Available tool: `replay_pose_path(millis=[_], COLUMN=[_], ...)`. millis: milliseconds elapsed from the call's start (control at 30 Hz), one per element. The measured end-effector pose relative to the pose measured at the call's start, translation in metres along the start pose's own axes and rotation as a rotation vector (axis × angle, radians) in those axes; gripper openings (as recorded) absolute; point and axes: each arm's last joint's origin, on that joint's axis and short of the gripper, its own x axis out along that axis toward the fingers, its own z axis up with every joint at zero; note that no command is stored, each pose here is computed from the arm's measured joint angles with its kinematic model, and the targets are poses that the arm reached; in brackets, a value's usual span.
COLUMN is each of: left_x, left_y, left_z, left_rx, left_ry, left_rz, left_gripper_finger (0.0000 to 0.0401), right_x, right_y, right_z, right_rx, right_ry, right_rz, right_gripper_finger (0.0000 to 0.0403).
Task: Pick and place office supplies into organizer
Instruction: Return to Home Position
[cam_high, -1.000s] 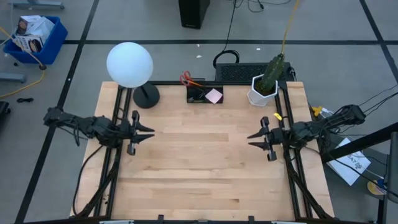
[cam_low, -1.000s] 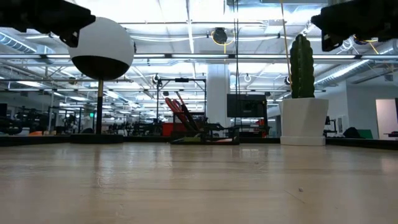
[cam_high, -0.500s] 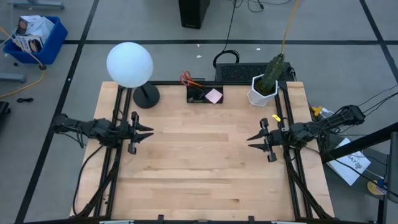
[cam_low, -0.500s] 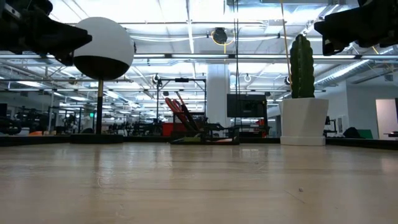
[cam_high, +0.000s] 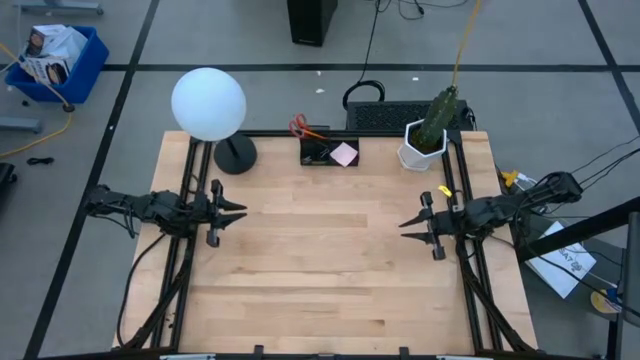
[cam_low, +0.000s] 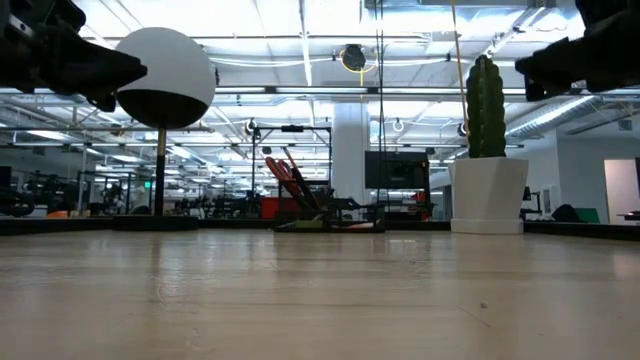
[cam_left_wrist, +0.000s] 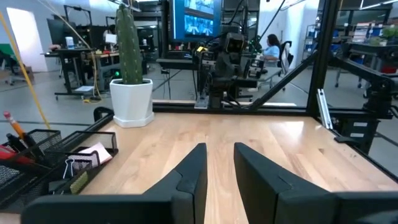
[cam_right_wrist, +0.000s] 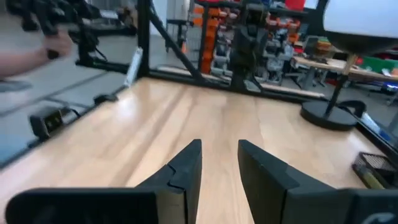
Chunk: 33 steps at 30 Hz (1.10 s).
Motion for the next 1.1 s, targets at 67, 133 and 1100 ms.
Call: replay_pose_path(millis=[67,133,1100], left_x=[0.0,0.0,0.0], left_y=[0.0,0.0,0.0], left_z=[0.0,-0.001,0.0], left_rx=[-0.002,0.003,-0.026], left_ry=[0.001,0.008,0.009], left_rz=[0.0,0.0,0.009], left_gripper_finger=[0.0086,0.0086,0.0086], right_x=[0.0,0.0,-0.013], right_y=[0.0,-0.001,-0.007], right_z=[-0.004,-0.007,-0.02], right_rx=[-0.01,-0.026,0.11], right_ry=[0.02,0.026,-0.101], right_rz=[-0.015,-0.061,-0.094], right_gripper_finger=[0.01,0.01,0.0099])
